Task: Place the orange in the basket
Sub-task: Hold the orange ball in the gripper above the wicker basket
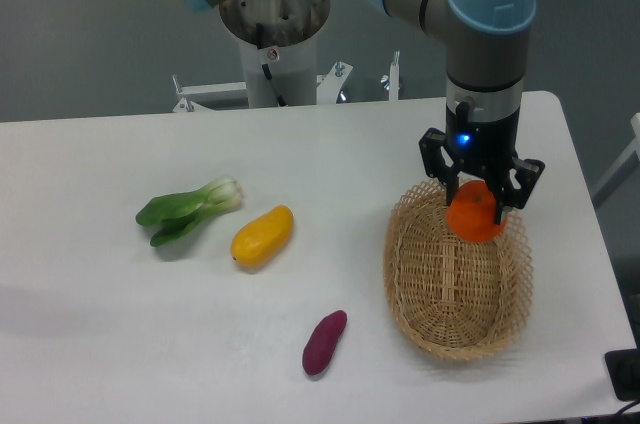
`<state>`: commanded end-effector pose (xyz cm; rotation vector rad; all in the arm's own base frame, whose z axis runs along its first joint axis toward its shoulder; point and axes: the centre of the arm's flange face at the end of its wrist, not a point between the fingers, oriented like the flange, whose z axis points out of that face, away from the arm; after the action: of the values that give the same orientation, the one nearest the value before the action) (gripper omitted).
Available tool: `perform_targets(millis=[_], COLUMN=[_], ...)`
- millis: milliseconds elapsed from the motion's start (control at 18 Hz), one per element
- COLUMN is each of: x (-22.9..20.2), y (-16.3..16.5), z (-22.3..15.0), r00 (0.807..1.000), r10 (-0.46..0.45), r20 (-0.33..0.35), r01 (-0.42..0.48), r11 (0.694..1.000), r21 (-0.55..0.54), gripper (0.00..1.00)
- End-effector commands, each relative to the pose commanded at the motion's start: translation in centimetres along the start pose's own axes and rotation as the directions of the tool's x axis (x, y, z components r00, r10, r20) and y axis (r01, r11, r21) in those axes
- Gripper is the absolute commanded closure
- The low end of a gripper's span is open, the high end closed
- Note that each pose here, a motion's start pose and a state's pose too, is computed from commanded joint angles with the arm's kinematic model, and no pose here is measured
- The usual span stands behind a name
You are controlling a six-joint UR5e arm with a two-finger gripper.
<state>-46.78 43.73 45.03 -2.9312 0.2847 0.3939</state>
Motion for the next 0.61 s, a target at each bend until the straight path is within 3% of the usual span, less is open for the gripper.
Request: perform_targets(millis=[611], x=[0.68], y=[0.12], z=[1.04], r00=[1.0], r10=[0.002], r20=[-0.018], r01=[-0.002], r11=[1.0], r21=[-0.009], gripper=[0.41])
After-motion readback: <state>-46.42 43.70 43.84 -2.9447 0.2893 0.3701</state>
